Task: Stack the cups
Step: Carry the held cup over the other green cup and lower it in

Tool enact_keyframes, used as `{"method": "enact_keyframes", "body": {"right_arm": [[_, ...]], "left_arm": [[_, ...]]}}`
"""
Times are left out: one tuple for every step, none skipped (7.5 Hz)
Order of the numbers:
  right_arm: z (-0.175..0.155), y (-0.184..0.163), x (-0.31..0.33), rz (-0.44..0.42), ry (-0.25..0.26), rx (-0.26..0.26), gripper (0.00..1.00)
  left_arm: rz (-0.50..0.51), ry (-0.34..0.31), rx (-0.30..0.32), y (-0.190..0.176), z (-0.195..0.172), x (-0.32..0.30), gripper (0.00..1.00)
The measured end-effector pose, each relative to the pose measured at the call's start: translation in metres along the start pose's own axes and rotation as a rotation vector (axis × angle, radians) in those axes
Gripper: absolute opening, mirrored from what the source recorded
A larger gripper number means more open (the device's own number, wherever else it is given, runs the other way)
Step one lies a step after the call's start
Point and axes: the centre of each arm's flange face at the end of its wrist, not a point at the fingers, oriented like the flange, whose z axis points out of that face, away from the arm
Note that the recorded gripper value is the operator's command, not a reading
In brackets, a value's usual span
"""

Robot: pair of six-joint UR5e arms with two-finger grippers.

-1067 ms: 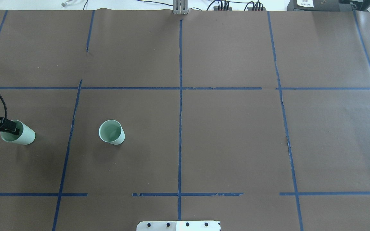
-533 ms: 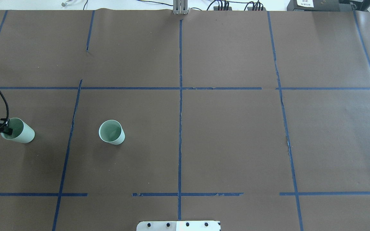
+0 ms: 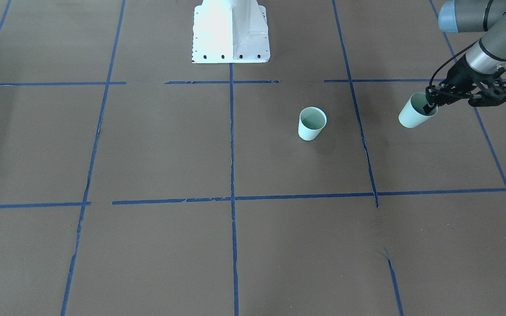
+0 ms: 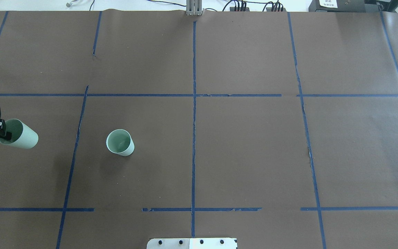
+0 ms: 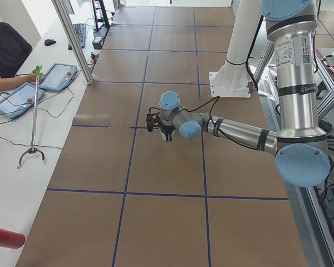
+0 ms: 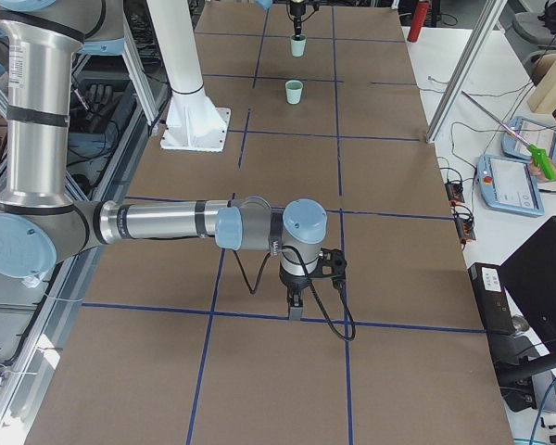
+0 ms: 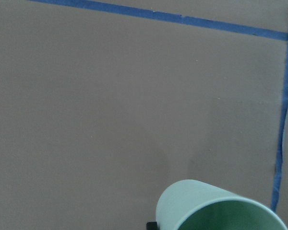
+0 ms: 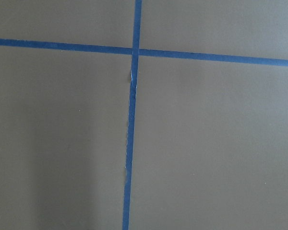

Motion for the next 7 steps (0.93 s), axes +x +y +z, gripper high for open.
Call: {"method": "enact_keyframes", "body": {"right_arm": [[0.0, 0.0, 0.0, 0.0, 0.0, 0.0, 1.0], [0.0, 0.0, 0.0, 0.0, 0.0, 0.0, 1.0], [0.0, 0.0, 0.0, 0.0, 0.0, 0.0, 1.0], [0.0, 0.0, 0.0, 0.0, 0.0, -0.001, 1.0], [0.0, 0.0, 0.0, 0.001, 0.0, -0.001, 1.0], [0.0, 0.0, 0.0, 0.001, 0.0, -0.001, 1.0], [0.0, 0.0, 0.0, 0.001, 0.0, -0.002, 1.0]], "left_arm": [[-0.029, -0.006, -0.001, -0.001, -0.023, 0.014, 0.0], [-0.052, -0.017, -0.004, -0.007, -0.04, 0.036, 0.0], [-0.073, -0.024, -0.009, -0.014, -0.05, 0.06, 0.0], [-0.103, -0.022, -0.017, -0.015, -0.056, 0.083, 0.0], [-0.14, -0.009, -0.031, -0.011, -0.055, 0.111, 0.0], [-0.173, 0.005, -0.053, -0.003, -0.047, 0.142, 0.0], [-0.201, 0.02, -0.08, 0.007, -0.036, 0.174, 0.0]]}}
